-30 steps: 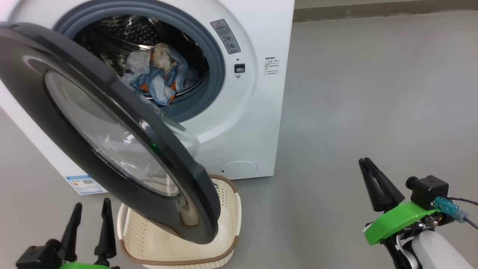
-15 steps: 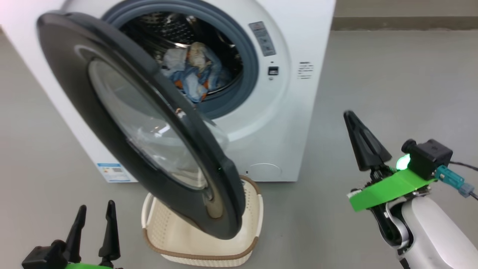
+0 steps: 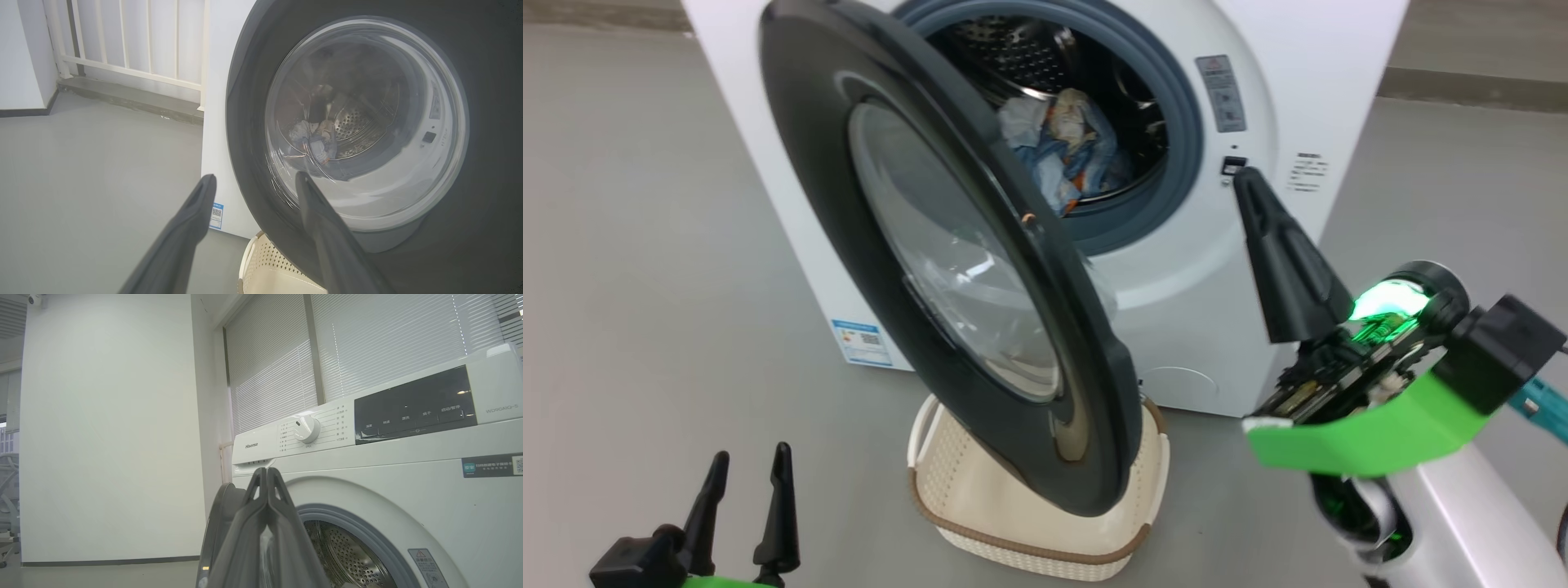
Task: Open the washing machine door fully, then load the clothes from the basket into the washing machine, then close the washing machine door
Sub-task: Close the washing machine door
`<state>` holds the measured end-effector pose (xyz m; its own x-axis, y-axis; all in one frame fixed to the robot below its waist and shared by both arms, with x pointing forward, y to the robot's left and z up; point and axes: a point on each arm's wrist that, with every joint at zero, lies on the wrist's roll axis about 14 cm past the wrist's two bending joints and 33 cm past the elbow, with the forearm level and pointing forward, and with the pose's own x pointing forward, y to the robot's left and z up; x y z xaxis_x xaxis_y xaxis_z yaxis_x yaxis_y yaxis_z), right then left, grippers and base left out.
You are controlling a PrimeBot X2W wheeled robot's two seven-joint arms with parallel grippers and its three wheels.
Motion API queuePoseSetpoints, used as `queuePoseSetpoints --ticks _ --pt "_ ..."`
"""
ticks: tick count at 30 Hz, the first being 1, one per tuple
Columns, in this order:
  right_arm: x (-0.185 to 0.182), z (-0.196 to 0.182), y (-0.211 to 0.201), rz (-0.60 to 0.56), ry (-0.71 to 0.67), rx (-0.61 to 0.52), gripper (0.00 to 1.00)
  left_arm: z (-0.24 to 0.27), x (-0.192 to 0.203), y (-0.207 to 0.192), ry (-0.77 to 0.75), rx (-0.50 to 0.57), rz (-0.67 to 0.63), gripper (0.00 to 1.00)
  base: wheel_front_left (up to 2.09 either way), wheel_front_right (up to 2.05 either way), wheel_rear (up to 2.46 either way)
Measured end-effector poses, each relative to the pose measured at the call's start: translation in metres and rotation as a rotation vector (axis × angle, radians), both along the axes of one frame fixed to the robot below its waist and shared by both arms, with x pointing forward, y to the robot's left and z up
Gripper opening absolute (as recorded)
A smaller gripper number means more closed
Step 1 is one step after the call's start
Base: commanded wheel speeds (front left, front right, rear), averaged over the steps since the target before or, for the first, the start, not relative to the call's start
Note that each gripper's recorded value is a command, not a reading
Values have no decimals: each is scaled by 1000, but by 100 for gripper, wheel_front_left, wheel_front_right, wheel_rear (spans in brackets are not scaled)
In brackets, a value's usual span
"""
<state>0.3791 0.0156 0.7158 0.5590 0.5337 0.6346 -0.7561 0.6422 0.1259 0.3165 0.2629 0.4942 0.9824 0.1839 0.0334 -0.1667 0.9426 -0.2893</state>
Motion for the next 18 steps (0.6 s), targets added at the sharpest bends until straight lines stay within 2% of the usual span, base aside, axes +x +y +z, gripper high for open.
queuePoseSetpoints --ticks 4,9,18 --pt "-23 3 30 115 -29 -13 0 -1 -8 7 2 -1 26 100 0 0 0" --pt "-43 -18 65 235 -10 -105 0 -2 -14 11 4 -3 43 100 0 0 0" --pt "-39 -78 102 311 67 -336 0 -3 -24 17 6 -9 68 100 0 0 0"
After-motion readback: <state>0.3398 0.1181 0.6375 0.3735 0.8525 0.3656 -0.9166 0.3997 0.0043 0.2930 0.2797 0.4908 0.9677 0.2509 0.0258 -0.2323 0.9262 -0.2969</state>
